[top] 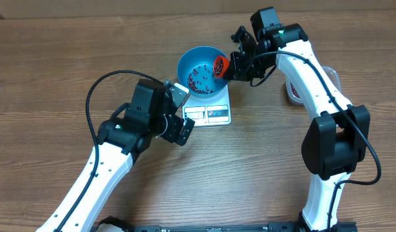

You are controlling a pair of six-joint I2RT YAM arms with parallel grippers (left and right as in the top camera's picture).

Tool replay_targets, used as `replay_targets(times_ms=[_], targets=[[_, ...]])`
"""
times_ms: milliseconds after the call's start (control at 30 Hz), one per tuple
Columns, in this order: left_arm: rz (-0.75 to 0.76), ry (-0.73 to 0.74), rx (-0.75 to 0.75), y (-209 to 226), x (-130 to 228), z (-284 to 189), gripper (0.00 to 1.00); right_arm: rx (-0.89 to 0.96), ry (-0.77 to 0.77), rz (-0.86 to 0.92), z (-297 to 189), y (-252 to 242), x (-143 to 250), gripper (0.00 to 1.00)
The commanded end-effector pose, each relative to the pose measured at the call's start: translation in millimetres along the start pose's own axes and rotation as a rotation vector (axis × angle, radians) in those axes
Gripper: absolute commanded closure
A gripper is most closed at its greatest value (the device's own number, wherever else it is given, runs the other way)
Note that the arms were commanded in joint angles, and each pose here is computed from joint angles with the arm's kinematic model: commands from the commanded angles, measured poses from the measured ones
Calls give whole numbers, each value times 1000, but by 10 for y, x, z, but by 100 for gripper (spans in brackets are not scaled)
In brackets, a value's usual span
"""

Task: Scoop item into bowl and weigh 150g on scale
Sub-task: 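Tilt the scoop with the right gripper to pour beans into the bowl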

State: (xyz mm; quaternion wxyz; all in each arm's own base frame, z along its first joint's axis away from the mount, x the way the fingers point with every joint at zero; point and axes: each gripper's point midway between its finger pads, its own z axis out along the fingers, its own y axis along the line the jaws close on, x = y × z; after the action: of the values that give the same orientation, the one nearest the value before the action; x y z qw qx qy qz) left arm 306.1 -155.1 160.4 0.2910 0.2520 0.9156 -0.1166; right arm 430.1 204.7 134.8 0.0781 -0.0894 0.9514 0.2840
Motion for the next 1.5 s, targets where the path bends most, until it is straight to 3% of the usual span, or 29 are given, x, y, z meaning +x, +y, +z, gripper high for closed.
replay_targets(times_ms=[0, 1467], targets=[[-3, 13, -1, -8, 28, 29, 0, -6, -26, -19, -44, 71, -80, 96], [-3, 14, -1, -10, 31, 31, 0, -1, -70, -44, -255, 183, -106, 96]])
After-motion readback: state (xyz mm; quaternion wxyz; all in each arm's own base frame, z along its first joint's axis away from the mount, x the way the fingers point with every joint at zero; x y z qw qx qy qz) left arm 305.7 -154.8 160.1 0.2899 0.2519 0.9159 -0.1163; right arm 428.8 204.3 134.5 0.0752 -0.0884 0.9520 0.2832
